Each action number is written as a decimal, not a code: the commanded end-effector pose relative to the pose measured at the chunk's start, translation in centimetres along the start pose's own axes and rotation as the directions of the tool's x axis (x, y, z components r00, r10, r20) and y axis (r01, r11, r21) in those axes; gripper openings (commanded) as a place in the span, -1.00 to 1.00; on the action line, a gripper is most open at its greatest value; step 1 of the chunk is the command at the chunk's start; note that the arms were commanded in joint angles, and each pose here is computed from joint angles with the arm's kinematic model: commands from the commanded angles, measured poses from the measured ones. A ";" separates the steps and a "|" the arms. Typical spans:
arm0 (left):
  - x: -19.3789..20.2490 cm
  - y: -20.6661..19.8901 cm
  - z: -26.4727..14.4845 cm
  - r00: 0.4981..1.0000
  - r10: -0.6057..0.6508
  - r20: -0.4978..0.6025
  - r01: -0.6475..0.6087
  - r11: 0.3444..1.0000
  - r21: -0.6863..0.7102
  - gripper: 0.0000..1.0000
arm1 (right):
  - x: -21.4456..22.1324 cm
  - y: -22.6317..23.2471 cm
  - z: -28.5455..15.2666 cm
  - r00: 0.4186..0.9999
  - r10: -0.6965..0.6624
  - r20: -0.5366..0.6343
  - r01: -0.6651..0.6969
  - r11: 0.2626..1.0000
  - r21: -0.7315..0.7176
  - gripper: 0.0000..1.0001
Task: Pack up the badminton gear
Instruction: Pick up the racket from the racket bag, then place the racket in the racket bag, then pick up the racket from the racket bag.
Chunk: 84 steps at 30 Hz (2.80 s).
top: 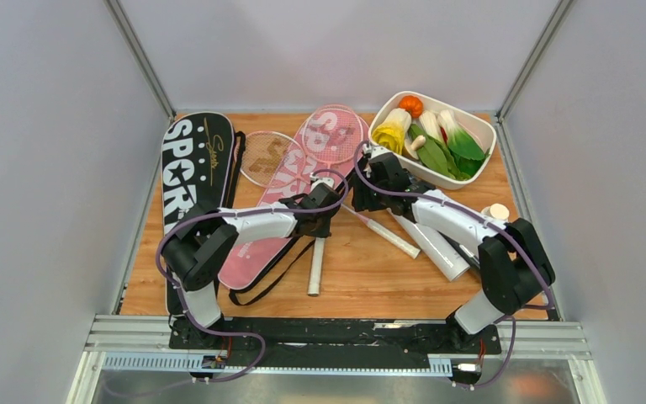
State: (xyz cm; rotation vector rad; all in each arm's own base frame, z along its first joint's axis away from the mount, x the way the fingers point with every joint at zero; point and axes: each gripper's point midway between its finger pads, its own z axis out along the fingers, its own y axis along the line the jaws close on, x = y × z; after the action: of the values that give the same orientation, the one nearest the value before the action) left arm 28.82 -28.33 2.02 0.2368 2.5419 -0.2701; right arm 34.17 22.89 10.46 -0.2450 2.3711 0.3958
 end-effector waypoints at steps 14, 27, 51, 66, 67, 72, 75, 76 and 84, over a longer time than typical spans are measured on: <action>-7.7 11.5 -10.8 0.974 -0.154 0.165 0.178 0.974 -0.142 -1.00 | -1.4 3.4 3.0 0.981 -0.194 0.013 0.192 0.956 -0.223 0.20; -9.4 15.5 -15.8 0.957 -0.117 0.267 0.137 0.989 -0.058 -1.00 | 2.6 4.5 7.7 0.964 -0.238 -0.121 0.186 0.923 -0.336 0.12; -5.6 17.3 -3.8 0.972 -0.223 0.073 0.232 0.959 -0.165 -0.10 | 4.4 5.3 6.9 0.979 -0.143 -0.143 0.100 0.956 -0.275 -1.00; -6.3 18.7 1.9 0.984 -0.176 -0.018 0.166 0.953 -0.253 -0.43 | 4.2 5.7 6.0 0.988 -0.097 -0.122 0.058 0.955 -0.291 -1.00; -6.3 18.5 2.0 0.984 -0.179 -0.024 0.168 0.955 -0.243 -0.59 | 4.1 5.7 6.0 0.988 -0.098 -0.120 0.060 0.955 -0.290 -1.00; -9.0 17.3 -0.4 0.981 -0.193 0.032 0.196 0.961 -0.195 -0.99 | 4.3 5.1 6.2 0.988 -0.096 -0.118 0.063 0.964 -0.259 -1.00; -11.4 17.7 -3.4 0.984 -0.159 0.085 0.174 0.962 -0.210 -1.00 | 4.3 4.4 6.2 0.992 -0.065 -0.111 0.040 0.976 -0.214 -1.00; -13.0 18.0 -5.1 0.982 -0.144 0.124 0.169 0.960 -0.222 -1.00 | 4.2 4.3 6.1 0.993 -0.056 -0.107 0.033 0.978 -0.206 -1.00; -18.3 25.0 -12.2 0.974 0.046 0.221 0.031 0.941 -0.336 -1.00 | 2.5 4.5 3.1 0.999 0.018 -0.031 -0.024 0.978 -0.207 -1.00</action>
State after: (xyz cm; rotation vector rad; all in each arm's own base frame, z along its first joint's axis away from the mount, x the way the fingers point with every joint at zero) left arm 41.93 -7.88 13.13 -0.0190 2.4417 0.0098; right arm 31.91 27.90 3.37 -0.4307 2.4754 0.6135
